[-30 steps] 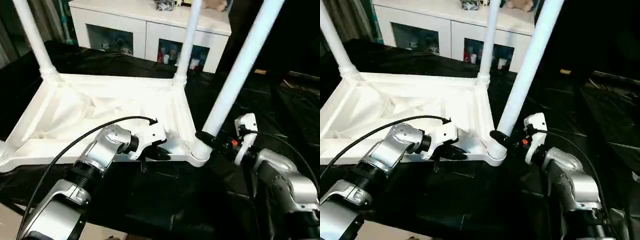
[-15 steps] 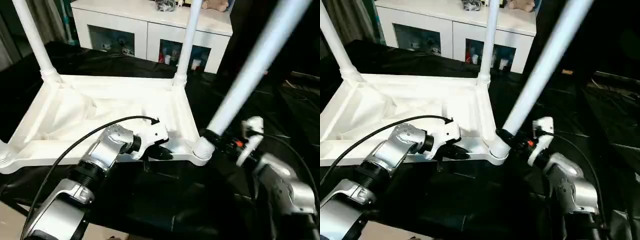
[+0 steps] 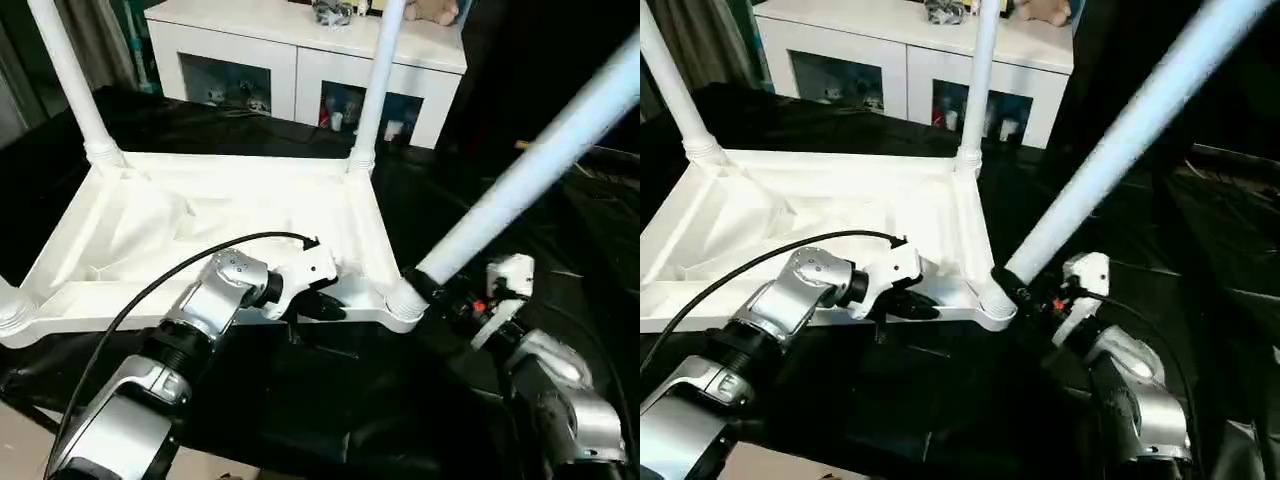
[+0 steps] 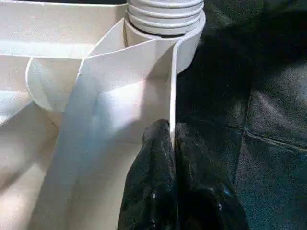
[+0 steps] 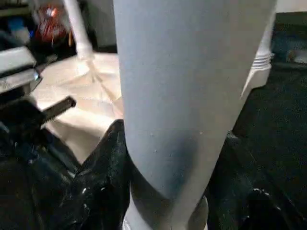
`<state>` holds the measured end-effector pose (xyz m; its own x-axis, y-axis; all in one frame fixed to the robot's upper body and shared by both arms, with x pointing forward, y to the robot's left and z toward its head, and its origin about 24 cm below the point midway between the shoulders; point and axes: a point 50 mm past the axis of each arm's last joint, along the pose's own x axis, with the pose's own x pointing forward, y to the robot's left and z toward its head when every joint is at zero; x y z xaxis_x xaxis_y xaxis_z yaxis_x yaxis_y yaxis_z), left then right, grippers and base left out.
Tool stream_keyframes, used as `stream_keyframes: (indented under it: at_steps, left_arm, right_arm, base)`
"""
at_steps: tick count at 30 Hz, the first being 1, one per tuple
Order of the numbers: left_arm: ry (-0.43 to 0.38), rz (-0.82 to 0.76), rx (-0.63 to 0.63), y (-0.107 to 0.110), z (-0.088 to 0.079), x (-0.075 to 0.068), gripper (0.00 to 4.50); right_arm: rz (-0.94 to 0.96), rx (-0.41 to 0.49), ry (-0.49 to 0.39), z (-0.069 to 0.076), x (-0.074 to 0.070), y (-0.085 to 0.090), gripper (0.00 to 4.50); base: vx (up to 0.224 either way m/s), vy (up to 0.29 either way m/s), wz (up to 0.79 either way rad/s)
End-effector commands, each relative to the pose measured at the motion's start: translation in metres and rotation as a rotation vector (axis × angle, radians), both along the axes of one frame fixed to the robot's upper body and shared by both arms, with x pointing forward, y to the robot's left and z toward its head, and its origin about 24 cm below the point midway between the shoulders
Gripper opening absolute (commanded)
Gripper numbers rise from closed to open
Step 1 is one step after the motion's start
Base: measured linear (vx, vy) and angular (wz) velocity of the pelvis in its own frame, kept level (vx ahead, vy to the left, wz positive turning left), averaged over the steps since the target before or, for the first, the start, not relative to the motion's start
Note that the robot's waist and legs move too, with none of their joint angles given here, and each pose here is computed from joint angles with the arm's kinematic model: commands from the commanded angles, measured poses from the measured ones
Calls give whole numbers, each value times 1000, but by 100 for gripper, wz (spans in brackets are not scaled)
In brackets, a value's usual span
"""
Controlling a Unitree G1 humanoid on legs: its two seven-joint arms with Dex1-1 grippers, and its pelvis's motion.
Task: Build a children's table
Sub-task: Insert table leg to table base
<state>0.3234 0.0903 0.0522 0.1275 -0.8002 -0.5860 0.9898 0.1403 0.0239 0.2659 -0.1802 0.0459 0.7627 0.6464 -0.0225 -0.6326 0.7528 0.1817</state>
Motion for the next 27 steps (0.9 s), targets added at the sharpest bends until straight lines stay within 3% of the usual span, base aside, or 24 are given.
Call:
stream_keyframes:
  at_steps: [1, 7, 10, 18, 23, 27]
  left_arm:
    - [-17, 22, -49, 0, 6, 4, 0]
    - [-24, 15, -40, 1, 6, 4, 0]
    - [-26, 17, -41, 2, 6, 4, 0]
    - [-12, -62, -47, 3, 5, -2, 0]
    - [47, -233, -51, 7, 11, -12, 0]
    - [21, -219, -32, 9, 14, -7, 0]
  right_arm:
    - [66, -57, 98, -14, -5, 5, 185]
    - [244, -148, 184, -18, -9, 11, 185]
    - [306, -167, 244, -27, -17, 10, 185]
    - [371, -163, 277, -35, -20, 8, 185]
    - [470, -172, 300, -38, -24, 4, 185]
    - [478, -189, 300, -39, -22, 2, 185]
  base:
    - [0, 0, 0]
    - [0, 0, 0]
    - [0, 0, 0]
    - [0, 0, 0]
    - [0, 0, 0]
    - [0, 0, 0]
